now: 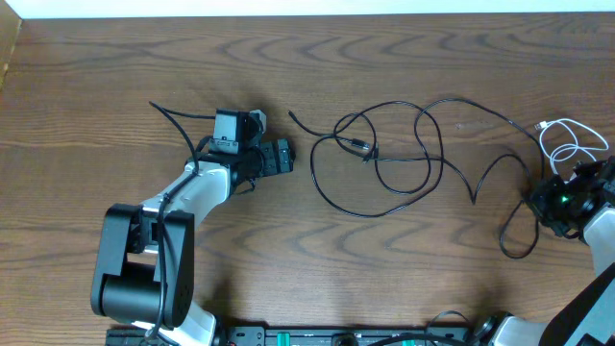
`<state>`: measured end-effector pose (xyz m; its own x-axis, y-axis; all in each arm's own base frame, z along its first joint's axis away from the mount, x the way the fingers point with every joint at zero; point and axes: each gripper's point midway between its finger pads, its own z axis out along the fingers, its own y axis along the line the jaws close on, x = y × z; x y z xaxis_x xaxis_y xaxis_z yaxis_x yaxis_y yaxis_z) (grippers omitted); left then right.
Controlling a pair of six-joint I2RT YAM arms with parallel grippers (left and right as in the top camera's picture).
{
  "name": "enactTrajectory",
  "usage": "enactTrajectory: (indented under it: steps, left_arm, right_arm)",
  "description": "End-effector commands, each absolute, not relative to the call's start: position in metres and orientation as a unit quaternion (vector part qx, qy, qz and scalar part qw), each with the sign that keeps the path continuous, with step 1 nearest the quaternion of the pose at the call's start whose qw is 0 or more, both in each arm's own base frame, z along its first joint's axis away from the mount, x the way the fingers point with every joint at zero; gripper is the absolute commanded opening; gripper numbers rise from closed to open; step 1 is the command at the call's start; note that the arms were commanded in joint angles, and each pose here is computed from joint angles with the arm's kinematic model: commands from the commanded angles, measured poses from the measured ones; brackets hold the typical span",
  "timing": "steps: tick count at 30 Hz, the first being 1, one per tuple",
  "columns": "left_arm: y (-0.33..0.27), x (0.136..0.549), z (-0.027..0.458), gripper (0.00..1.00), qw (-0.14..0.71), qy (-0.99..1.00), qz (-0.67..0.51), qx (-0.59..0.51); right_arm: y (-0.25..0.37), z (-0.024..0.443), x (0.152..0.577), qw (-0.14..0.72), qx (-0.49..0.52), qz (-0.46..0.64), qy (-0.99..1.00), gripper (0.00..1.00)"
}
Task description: Untangle cables
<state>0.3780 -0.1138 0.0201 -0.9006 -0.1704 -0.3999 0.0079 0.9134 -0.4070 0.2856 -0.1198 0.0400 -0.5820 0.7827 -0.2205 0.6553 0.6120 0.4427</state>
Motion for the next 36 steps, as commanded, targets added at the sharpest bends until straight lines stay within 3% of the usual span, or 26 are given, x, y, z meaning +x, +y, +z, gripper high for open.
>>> enactTrajectory:
  steps: [1, 3, 9, 14, 21, 28, 29, 31, 32, 36]
  left_arm:
    - [-0.113, 0.377, 0.021, 0.98, 0.220, 0.953, -0.203, -0.044]
    - [-0.113, 0.377, 0.021, 0.98, 0.220, 0.953, -0.202, -0.044]
    - [-0.113, 0.377, 0.021, 0.98, 0.220, 0.953, -0.202, -0.044]
    - [-0.113, 0.377, 0.021, 0.98, 0.220, 0.953, -0.203, -0.044]
    - [-0.113, 0.377, 0.021, 0.98, 0.220, 0.953, -0.202, -0.044]
    - [-0.113, 0.377, 0.021, 0.98, 0.220, 0.953, -0.202, -0.044]
    - [-0.113, 0.377, 0.021, 0.98, 0.220, 0.953, -0.202, -0.044]
    - [-0.113, 0.377, 0.021, 0.98, 0.220, 0.953, -0.202, -0.044]
    - [-0.113, 0.377, 0.021, 0.98, 0.220, 0.953, -0.202, -0.044]
    - [-0.113, 0.377, 0.021, 0.98, 0.220, 0.953, -0.202, -0.044]
  right_arm:
    - [-0.125, 0.043, 0.289, 0.207, 0.411, 0.155, 0.875, 0.49]
    - [-0.124, 0.043, 0.288, 0.204, 0.411, 0.155, 0.875, 0.62]
    - [-0.119, 0.044, 0.290, 0.205, 0.398, 0.166, 0.879, 0.85]
    - [-0.076, 0.066, 0.312, 0.249, 0.264, 0.264, 0.894, 0.84]
    - [-0.021, 0.069, 0.327, 0.244, 0.163, 0.278, 0.915, 0.79]
    - [0.050, 0.078, 0.343, 0.258, 0.040, 0.292, 0.920, 0.66]
    - [0.063, 0.079, 0.347, 0.266, 0.016, 0.285, 0.921, 0.69]
    - [0.077, 0.078, 0.351, 0.276, -0.011, 0.264, 0.924, 0.89]
    - [0.086, 0.077, 0.351, 0.276, -0.022, 0.255, 0.926, 0.93]
    - [0.129, 0.084, 0.351, 0.289, -0.079, 0.264, 0.917, 0.88]
